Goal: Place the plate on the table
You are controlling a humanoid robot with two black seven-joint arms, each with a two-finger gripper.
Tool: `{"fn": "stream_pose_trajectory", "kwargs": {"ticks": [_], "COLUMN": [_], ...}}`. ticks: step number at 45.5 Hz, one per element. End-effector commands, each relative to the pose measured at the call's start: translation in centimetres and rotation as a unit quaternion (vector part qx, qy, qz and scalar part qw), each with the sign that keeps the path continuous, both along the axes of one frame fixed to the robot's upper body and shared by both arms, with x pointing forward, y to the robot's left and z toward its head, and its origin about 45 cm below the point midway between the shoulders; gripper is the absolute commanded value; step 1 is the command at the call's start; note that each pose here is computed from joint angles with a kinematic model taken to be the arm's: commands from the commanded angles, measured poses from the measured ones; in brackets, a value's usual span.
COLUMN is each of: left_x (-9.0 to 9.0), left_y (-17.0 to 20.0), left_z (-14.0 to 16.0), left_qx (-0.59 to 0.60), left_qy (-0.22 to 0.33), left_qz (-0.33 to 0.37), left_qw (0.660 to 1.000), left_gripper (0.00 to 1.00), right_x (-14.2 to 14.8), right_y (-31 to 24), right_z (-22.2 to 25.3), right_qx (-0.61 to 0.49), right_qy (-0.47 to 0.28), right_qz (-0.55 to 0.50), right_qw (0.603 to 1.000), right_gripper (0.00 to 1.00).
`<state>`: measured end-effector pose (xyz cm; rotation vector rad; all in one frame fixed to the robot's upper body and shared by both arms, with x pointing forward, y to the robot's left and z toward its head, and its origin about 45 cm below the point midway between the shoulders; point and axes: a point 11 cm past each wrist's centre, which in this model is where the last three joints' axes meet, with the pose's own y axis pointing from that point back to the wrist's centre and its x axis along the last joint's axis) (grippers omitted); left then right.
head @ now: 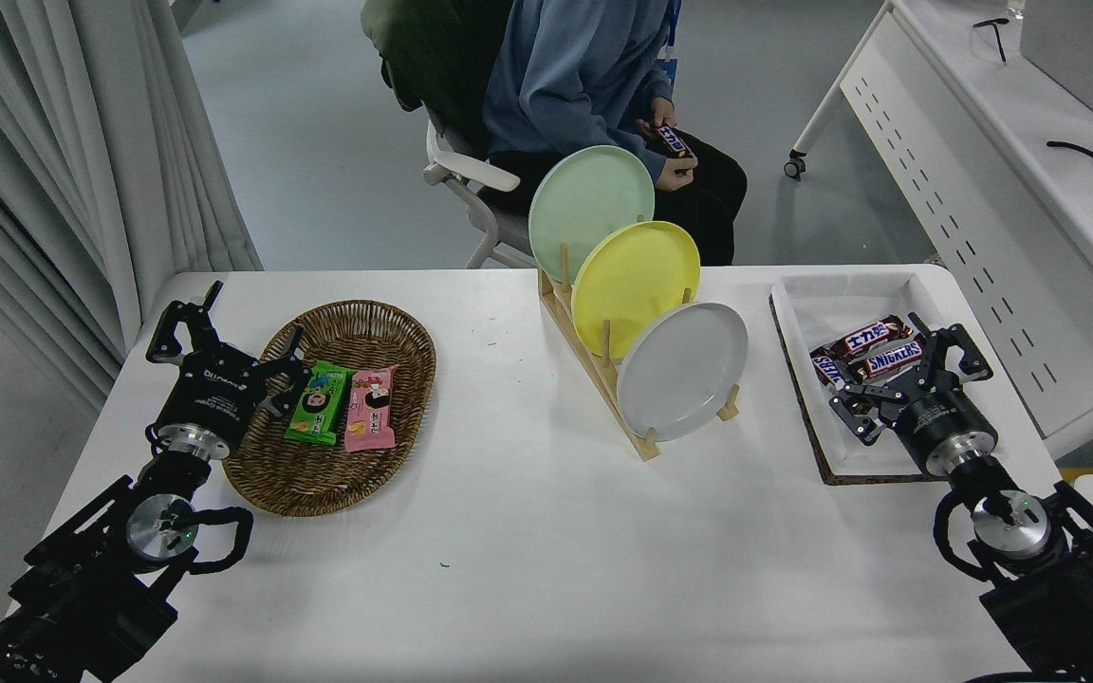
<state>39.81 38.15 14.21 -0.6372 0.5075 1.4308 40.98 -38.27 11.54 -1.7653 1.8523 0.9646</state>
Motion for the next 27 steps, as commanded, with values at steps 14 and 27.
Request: {"fn": "stream_pose_trajectory", "kwargs": {"ticks": [14, 27], "left_x": [0.0, 0.0], "left_y": [0.0, 0.0], "left_z": [0.0, 0.0], "left_qx": [0.0, 0.0], "left_qy": [0.0, 0.0], "left_qz": [0.0, 0.0], "left_qw": [1.0, 1.0], "left_gripper": [1.0, 1.0], "right_x": [0.3, 0.4], "right_y": [-5.8, -7.5], "right_z": [2.4, 2.7], "right_qx": [-0.041, -0.04], "right_qy": [0.016, 0.066], "right_qz": [-0.059, -0.094], "right_qw": [0.997, 0.993], "right_gripper": [1.0, 1.0]}}
